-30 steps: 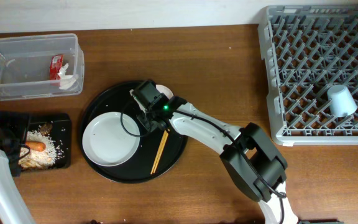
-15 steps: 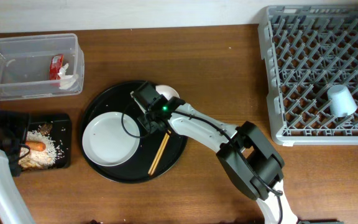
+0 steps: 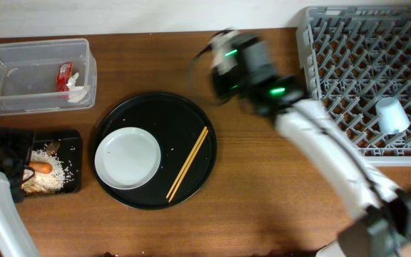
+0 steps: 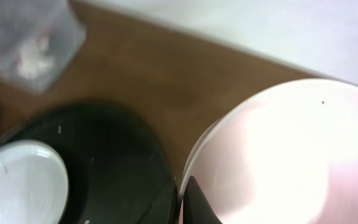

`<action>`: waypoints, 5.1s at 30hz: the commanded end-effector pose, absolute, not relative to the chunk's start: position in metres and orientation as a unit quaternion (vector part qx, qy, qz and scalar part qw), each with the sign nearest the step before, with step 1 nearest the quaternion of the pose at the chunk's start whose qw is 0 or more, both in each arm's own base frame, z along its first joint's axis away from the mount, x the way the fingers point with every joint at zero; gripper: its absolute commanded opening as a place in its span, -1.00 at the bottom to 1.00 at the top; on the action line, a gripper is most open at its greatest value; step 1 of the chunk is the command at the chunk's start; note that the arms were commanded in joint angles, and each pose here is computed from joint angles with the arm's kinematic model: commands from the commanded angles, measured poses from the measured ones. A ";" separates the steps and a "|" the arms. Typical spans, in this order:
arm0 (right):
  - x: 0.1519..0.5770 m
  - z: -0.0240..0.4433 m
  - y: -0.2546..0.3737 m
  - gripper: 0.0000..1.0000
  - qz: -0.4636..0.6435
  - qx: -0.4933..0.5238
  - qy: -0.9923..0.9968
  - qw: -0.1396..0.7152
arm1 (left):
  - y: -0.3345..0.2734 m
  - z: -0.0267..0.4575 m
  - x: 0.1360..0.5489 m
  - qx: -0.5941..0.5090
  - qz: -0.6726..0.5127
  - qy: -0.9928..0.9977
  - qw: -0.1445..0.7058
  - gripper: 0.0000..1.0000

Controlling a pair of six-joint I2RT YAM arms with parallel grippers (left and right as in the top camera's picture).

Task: Sort waste into correct bins and load items into the dishwasher rack
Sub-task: 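Carry the saucer to the rack and stand it upright, then move the right gripper to the white plate and grasp its rim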

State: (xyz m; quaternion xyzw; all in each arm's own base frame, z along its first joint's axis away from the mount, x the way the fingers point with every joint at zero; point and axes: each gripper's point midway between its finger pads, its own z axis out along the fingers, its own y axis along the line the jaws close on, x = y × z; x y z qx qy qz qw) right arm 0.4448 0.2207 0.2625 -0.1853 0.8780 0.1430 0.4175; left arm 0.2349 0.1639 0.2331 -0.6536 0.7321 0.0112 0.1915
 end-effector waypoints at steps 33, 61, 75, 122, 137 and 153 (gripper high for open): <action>0.530 0.195 -0.251 -0.92 0.401 0.160 0.720 0.543 | 0.165 0.235 0.233 -0.659 0.014 0.727 0.195 0.99; 0.462 0.214 -0.326 -0.76 0.449 0.248 0.680 0.524 | 0.165 0.235 0.233 -0.659 0.014 0.727 0.195 0.99; 0.423 0.270 -0.337 0.96 0.445 0.234 0.673 0.543 | 0.165 0.235 0.233 -0.659 0.014 0.727 0.195 0.99; 0.345 0.141 0.351 0.97 0.167 -0.028 0.959 0.227 | 0.165 0.235 0.233 -0.659 0.014 0.727 0.195 0.99; 0.345 0.052 0.405 0.52 0.191 -0.137 0.954 0.187 | 0.165 0.235 0.233 -0.659 0.014 0.727 0.196 0.99; 0.323 0.015 0.428 0.14 0.205 -0.117 0.960 0.147 | 0.165 0.235 0.233 -0.659 0.014 0.727 0.195 0.99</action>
